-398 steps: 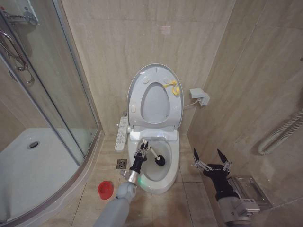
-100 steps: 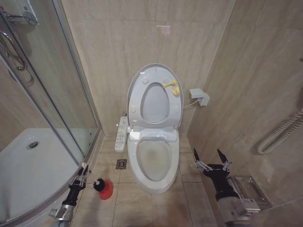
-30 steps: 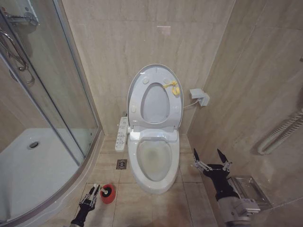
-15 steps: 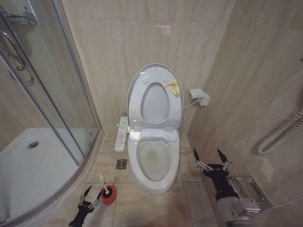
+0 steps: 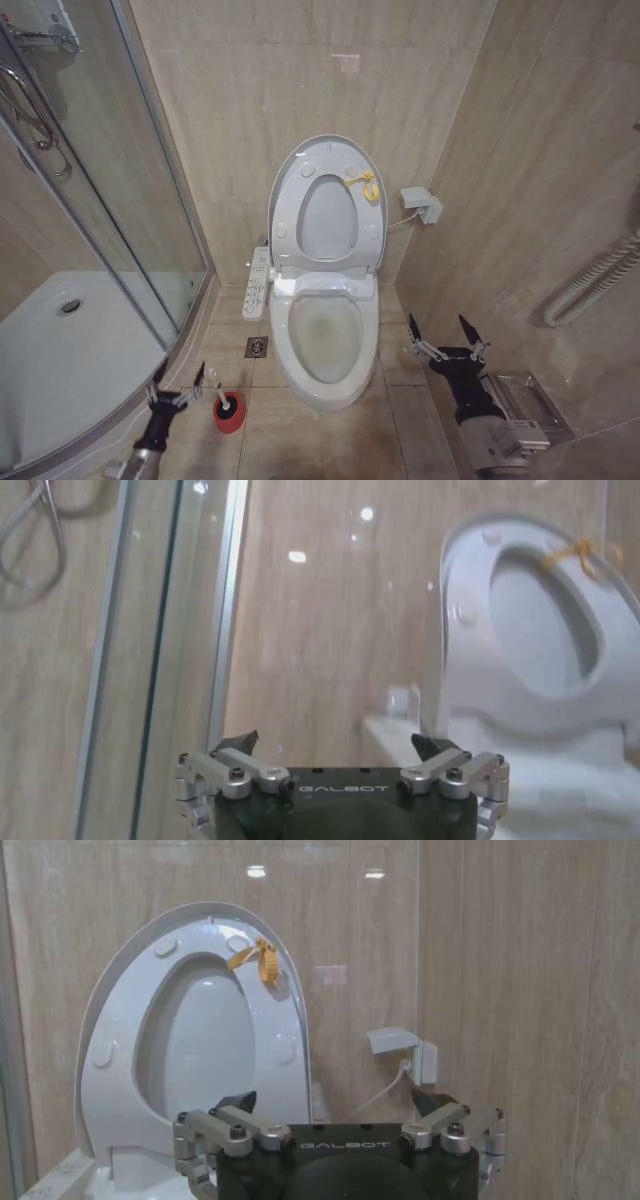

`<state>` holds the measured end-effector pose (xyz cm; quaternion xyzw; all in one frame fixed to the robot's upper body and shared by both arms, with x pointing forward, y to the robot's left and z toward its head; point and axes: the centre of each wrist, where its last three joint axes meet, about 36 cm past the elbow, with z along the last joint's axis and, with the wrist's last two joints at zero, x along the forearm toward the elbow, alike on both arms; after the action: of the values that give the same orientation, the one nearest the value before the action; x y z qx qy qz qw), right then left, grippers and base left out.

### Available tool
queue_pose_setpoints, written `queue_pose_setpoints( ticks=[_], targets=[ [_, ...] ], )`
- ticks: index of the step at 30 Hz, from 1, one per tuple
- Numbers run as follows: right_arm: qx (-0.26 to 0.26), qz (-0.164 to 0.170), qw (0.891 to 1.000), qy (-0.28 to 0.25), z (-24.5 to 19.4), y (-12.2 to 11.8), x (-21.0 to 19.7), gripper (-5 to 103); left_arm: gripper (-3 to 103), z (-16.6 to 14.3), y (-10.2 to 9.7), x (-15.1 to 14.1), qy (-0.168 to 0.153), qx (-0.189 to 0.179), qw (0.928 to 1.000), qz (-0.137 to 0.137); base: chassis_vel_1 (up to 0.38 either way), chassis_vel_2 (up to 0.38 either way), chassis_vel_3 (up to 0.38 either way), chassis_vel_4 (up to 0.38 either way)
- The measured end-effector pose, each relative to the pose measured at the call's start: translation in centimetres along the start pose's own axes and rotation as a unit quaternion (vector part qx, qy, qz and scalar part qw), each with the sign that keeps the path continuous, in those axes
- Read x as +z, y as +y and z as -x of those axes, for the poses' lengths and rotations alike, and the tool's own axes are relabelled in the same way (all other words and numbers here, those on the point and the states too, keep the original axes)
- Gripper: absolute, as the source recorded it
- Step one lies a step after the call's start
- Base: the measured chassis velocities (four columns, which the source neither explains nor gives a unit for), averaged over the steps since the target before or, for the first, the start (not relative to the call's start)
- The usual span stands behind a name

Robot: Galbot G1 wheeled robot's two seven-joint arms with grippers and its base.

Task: Open the toilet lid, clean the toilet bowl with a toilet brush, close the toilet lid, and flush.

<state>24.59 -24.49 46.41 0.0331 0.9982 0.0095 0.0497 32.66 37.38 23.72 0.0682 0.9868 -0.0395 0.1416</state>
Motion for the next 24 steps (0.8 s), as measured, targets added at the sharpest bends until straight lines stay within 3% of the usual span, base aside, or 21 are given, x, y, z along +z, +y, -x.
queue_pose_setpoints(
  ticks=[5,8,14,18,23,24],
  targets=[
    [0.000,0.000,1.000,0.000,0.0,0.0,0.0,100,100,1.7,-1.2,-3.5,-0.013,-0.024,0.9996,0.004,0.000,0.000,0.000,0.000],
    [0.000,0.000,1.000,0.000,0.0,0.0,0.0,100,100,3.3,-2.6,-7.2,-0.026,-0.051,0.9984,0.003,0.000,0.000,0.000,0.000],
    [0.000,0.000,1.000,0.000,0.0,0.0,0.0,100,100,4.6,-3.9,-11.2,-0.031,-0.063,0.9975,-0.002,0.000,0.000,0.000,0.000],
    [0.000,0.000,1.000,0.000,0.0,0.0,0.0,100,100,4.5,-5.1,-13.8,-0.015,-0.069,0.9975,-0.012,0.000,0.000,0.000,0.000],
    [0.000,0.000,1.000,0.000,0.0,0.0,0.0,100,100,2.9,-7.1,-17.3,0.045,-0.079,0.9956,-0.021,0.000,0.000,0.000,0.000],
    [0.000,0.000,1.000,0.000,0.0,0.0,0.0,100,100,2.9,-7.1,-17.3,0.045,-0.079,0.9956,-0.021,0.000,0.000,0.000,0.000]
  ],
)
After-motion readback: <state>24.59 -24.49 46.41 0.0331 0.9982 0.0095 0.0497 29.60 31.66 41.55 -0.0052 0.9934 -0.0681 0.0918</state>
